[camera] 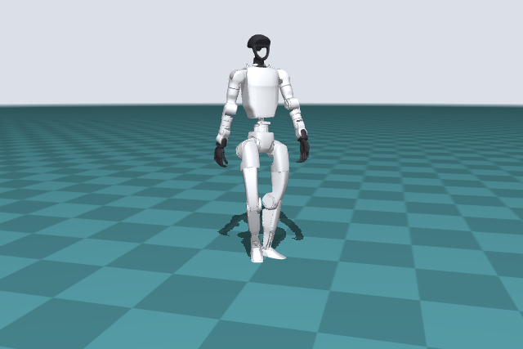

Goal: In place motions

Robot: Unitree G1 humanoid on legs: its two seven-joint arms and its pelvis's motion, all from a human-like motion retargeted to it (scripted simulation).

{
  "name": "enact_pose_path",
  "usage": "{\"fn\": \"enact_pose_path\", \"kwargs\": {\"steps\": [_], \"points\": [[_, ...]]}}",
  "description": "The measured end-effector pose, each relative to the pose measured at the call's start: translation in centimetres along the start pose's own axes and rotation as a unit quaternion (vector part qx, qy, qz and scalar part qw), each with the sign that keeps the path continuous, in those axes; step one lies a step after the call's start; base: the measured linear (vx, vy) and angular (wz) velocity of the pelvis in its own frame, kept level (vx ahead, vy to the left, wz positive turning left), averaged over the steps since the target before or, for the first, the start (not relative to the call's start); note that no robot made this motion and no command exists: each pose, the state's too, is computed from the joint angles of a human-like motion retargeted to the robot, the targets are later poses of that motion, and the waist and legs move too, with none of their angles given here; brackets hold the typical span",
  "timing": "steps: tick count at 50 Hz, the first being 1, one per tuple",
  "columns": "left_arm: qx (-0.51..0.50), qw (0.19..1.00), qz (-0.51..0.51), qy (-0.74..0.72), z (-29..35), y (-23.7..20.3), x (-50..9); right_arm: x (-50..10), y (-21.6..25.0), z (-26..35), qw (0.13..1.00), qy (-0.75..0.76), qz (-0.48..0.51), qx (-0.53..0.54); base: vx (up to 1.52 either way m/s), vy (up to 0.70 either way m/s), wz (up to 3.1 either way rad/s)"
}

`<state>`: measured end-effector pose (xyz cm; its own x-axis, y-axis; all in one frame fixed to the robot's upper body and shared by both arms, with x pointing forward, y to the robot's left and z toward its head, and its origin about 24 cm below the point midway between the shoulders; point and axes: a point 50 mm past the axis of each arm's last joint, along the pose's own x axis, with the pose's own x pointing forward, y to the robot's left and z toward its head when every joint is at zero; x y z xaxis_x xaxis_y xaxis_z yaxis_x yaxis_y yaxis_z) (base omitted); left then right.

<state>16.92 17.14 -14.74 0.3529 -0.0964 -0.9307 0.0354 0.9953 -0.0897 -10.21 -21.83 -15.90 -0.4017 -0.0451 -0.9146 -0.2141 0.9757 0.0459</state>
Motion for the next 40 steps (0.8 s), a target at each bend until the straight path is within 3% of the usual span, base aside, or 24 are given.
{"fn": "enact_pose_path", "kwargs": {"steps": [3,6,9,13,18,22,24,27,28,30,33,35,40], "points": [[0.105,0.951,0.009,-0.292,18.5,-2.8,-4.4,0.3,0.5,-8.1,0.986,0.075,-0.046,0.139,-0.49,0.12,-0.99],[0.111,0.868,0.069,-0.479,28.1,-1.5,-12.2,-0.5,-0.6,-12.3,0.966,0.149,-0.1,0.184,-0.43,0.27,0.37],[0.049,0.821,0.111,-0.558,30.7,-0.6,-15.8,-1.7,-1.9,-15.9,0.946,0.201,-0.155,0.201,0.0,0.04,0.09],[0.029,0.847,0.068,-0.526,29.0,-2.0,-13.3,-2.0,-1.6,-17.3,0.941,0.207,-0.177,0.198,0.21,-0.16,-0.4],[0.044,0.936,0.065,-0.344,17.1,-1.9,-4.2,-0.4,-0.9,-11.0,0.972,0.144,-0.133,0.131,0.3,-0.11,-1.34],[0.014,0.996,0.065,-0.055,-2.3,0.0,0.1,-0.1,-0.8,-1.9,0.993,0.048,-0.11,0.02,0.33,-0.1,-0.67],[-0.05,0.985,0.068,0.151,-14.9,1.3,-2.5,-1.9,0.3,8.7,0.991,-0.086,-0.092,-0.041,-0.08,-0.21,-1.84],[-0.142,0.935,0.088,0.312,-25.5,1.9,-8.2,-11.3,3.0,24.9,0.93,-0.339,-0.037,-0.138,-0.36,-0.35,-2.15],[-0.185,0.909,0.091,0.363,-28.7,1.2,-10.5,-16.9,4.4,29.7,0.881,-0.419,-0.024,-0.217,-0.39,-0.22,-0.6],[-0.241,0.851,0.09,0.458,-33.7,-0.1,-15.6,-31.2,6.1,35.9,0.723,-0.578,-0.091,-0.367,-0.42,-0.23,-0.75],[-0.253,0.838,0.155,0.458,-36.2,2.6,-19.6,-44.5,6.3,36.2,0.536,-0.752,-0.194,-0.331,-0.11,-0.27,-0.87],[-0.267,0.816,0.214,0.466,-37.5,5.0,-23.1,-49.6,6.2,34.7,0.443,-0.825,-0.205,-0.284,0.15,-0.06,-0.31],[-0.353,0.747,0.372,0.422,-36.5,8.3,-23.8,-51.1,3.6,33.4,0.43,-0.848,-0.141,-0.274,0.01,0.13,0.79]]}}
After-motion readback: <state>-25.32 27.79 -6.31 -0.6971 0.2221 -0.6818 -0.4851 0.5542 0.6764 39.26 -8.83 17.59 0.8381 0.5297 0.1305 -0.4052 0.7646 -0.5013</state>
